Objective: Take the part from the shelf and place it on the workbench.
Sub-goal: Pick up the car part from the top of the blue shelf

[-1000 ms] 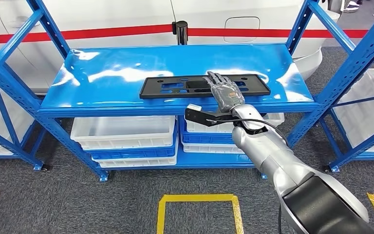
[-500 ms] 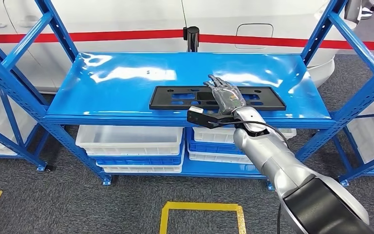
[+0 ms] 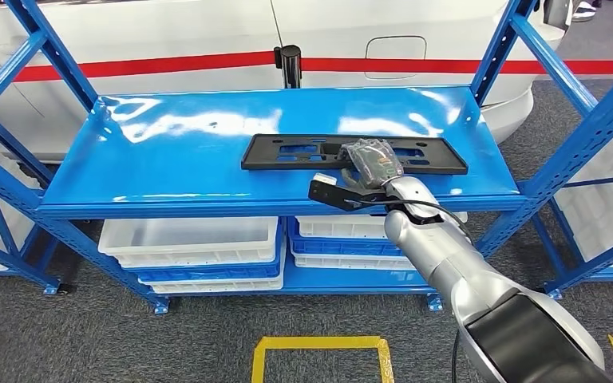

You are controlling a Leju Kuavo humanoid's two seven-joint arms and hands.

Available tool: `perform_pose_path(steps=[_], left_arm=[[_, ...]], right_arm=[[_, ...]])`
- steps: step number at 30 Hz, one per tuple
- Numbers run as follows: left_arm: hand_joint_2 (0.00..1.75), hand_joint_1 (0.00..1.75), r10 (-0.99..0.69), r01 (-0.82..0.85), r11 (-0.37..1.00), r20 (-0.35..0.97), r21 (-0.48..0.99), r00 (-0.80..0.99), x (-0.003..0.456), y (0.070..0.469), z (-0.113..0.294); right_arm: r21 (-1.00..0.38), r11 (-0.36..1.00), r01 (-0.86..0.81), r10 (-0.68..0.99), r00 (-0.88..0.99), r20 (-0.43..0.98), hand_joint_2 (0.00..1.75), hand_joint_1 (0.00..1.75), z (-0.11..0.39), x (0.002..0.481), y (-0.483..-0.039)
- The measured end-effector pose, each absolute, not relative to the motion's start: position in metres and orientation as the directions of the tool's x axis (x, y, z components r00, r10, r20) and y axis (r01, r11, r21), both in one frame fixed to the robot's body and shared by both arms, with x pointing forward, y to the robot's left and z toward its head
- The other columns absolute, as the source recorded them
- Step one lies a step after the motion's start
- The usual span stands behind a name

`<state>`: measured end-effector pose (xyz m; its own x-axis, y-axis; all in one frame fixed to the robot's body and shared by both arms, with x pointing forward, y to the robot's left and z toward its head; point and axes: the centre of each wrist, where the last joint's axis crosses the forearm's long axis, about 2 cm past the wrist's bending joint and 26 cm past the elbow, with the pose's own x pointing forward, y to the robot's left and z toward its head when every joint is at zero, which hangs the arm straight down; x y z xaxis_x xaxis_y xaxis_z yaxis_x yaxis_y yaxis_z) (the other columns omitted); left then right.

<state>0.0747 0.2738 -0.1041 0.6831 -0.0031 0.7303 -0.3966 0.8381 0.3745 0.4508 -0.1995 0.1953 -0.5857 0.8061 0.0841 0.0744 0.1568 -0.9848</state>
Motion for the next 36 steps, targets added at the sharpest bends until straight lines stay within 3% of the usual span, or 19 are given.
perform_pose_path(steps=[13, 21, 36], left_arm=[[1.75, 0.00, 0.001, -0.393, 0.842, 0.727, 0.370, 0.687, 0.076, 0.270, -0.104], [1.75, 0.00, -0.022, -0.394, 0.827, 0.723, 0.401, 0.690, 0.073, 0.271, -0.104], [1.75, 0.00, 0.029, -0.362, 0.860, 0.674, 0.360, 0.738, 0.078, 0.272, -0.104]], right_arm=[[-0.942, 0.293, 0.163, 0.786, -0.602, 0.140, 1.75, 1.69, 0.219, 0.458, -0.211], [-0.857, 0.413, 0.309, 0.758, -0.638, 0.135, 1.75, 1.71, 0.273, 0.458, -0.212], [-0.803, 0.458, 0.382, 0.738, -0.667, 0.103, 1.75, 1.71, 0.295, 0.444, -0.208]])
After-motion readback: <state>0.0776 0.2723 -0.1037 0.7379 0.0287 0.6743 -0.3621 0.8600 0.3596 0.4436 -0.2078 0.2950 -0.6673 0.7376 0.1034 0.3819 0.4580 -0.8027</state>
